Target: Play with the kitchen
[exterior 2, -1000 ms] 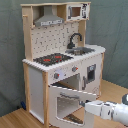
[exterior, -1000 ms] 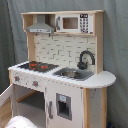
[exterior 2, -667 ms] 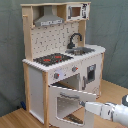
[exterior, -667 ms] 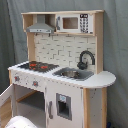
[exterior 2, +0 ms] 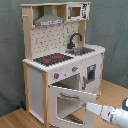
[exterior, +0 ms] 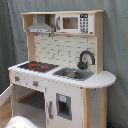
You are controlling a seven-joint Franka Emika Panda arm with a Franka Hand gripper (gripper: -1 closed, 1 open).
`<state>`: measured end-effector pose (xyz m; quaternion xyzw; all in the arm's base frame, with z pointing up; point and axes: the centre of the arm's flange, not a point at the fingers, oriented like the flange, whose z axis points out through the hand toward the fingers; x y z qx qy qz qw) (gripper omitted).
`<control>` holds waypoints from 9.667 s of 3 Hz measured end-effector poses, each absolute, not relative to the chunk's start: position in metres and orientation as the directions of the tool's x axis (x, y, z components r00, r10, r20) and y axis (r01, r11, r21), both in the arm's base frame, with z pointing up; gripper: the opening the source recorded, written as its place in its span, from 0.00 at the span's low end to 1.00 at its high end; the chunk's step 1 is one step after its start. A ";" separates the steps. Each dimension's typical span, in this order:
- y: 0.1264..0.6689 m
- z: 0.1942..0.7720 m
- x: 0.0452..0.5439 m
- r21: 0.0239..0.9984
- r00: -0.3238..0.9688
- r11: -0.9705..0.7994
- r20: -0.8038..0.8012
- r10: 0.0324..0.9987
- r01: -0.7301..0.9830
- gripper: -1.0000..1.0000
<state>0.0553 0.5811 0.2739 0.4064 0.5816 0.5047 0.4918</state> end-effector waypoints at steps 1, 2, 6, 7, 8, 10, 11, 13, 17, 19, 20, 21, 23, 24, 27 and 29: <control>0.570 0.255 0.058 0.996 -0.157 0.087 -0.087 0.984 -0.005 1.00; 0.559 0.242 0.060 1.000 -0.126 0.013 -0.012 0.992 0.004 1.00; 0.519 0.241 0.083 0.933 0.045 -0.356 0.358 0.933 -0.046 1.00; 0.510 0.240 0.092 0.891 0.062 -0.450 0.453 0.889 -0.062 1.00; 0.507 0.240 0.096 0.838 0.072 -0.540 0.545 0.835 -0.072 1.00; 0.473 0.242 0.123 0.719 0.116 -0.680 0.695 0.710 -0.146 1.00; 0.433 0.240 0.156 0.696 0.175 -0.684 0.717 0.674 -0.217 1.00; 0.398 0.236 0.228 0.703 0.258 -0.664 0.712 0.653 -0.255 1.00; 0.402 0.255 0.283 0.720 0.276 -0.645 0.694 0.665 -0.256 1.00; 0.397 0.233 0.249 0.740 0.254 -0.616 0.672 0.696 -0.270 1.00; 0.373 0.202 0.269 0.766 0.309 -0.578 0.642 0.702 -0.280 1.00; 0.366 0.215 0.297 0.770 0.329 -0.575 0.638 0.696 -0.277 1.00; 0.379 0.219 0.339 0.795 0.350 -0.566 0.605 0.716 -0.218 1.00; 0.393 0.260 0.332 0.780 0.307 -0.584 0.625 0.717 -0.224 1.00; 0.412 0.298 0.245 0.785 0.218 -0.582 0.619 0.755 -0.213 1.00; 0.436 0.330 0.183 0.826 0.135 -0.519 0.552 0.822 -0.220 1.00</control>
